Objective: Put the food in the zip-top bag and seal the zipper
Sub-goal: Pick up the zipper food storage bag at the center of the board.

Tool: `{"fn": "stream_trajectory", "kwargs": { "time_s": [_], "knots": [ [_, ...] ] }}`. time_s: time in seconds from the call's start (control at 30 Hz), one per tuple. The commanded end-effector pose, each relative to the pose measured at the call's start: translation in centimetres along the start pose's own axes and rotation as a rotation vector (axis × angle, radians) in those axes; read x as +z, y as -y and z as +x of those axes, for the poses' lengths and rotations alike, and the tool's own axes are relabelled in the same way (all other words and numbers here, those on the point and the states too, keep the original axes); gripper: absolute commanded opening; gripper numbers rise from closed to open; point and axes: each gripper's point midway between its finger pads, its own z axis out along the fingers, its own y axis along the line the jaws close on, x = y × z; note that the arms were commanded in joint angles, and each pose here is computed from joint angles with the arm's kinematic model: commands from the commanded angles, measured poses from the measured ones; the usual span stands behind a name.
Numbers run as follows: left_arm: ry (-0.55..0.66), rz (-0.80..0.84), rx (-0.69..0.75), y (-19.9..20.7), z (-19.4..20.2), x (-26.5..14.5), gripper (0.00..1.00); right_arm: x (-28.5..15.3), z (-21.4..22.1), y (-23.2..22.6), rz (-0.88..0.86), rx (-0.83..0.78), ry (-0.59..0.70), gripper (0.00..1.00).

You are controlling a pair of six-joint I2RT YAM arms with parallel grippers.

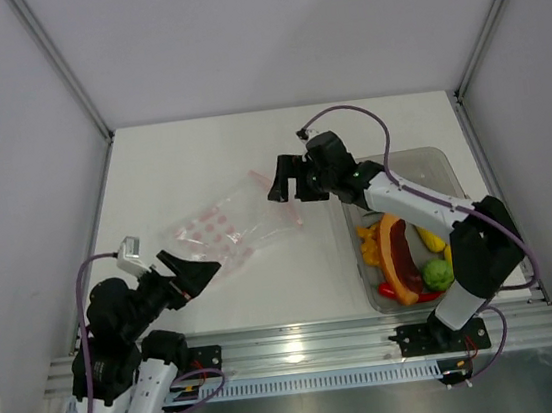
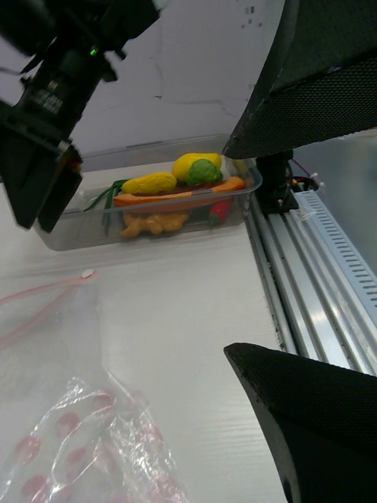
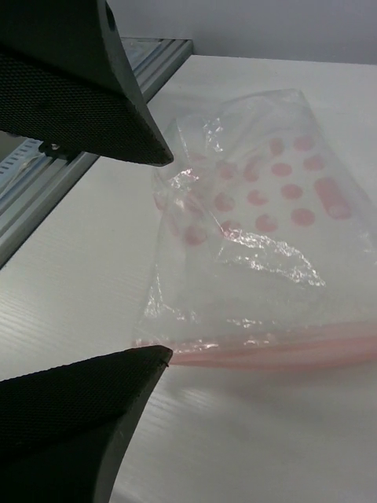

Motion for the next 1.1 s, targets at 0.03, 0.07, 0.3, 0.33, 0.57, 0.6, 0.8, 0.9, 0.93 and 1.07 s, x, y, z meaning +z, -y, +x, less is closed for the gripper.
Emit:
{"fn": "stream_trajectory", "kwargs": {
  "time_s": [0.03, 0.07, 0.3, 0.33, 0.57, 0.6, 0.8, 0.9, 0.93, 1.07],
  "knots": [
    [-0.084, 0.141, 0.033, 2.3, 1.5, -0.6, 0.99, 1.3, -2.2, -0.3, -0.141, 0.006, 0.017, 0.96],
    [-0.09, 0.149, 0.03, 2.3, 1.6, -0.5, 0.99, 2.2, -2.0, 0.7, -0.137, 0.006, -0.001, 0.95],
    [-0.086, 0.163, 0.042, 2.9, 1.4, -0.8, 0.98, 4.7, 1.0, 2.2, -0.222, 0.003, -0.109, 0.89],
    [-0.088, 0.16, 0.04, 2.9, 1.4, -0.7, 0.98, 5.0, 1.4, 2.4, -0.227, 0.005, -0.121, 0.87],
    [-0.108, 0.14, 0.023, 2.7, 1.5, -0.5, 0.96, 7.5, 3.5, 3.4, -0.273, -0.003, -0.156, 0.85],
    [-0.109, 0.141, 0.024, 2.7, 1.5, -0.5, 0.96, 7.6, 3.7, 3.4, -0.285, -0.004, -0.163, 0.85],
    [-0.096, 0.147, 0.029, 2.8, 1.3, -0.6, 0.95, 8.2, 5.1, 3.2, -0.318, -0.018, -0.193, 0.74],
    [-0.101, 0.148, 0.031, 2.9, 1.3, -0.6, 0.95, 8.3, 4.9, 4.1, -0.266, -0.03, -0.176, 0.77],
    [-0.105, 0.148, 0.033, 3.0, 1.3, -0.6, 0.95, 8.2, 4.6, 4.1, -0.259, -0.039, -0.161, 0.79],
    [-0.113, 0.138, 0.035, 2.8, 1.3, -0.5, 0.95, 7.8, 3.8, 4.6, -0.223, -0.073, -0.134, 0.82]
  ]
}}
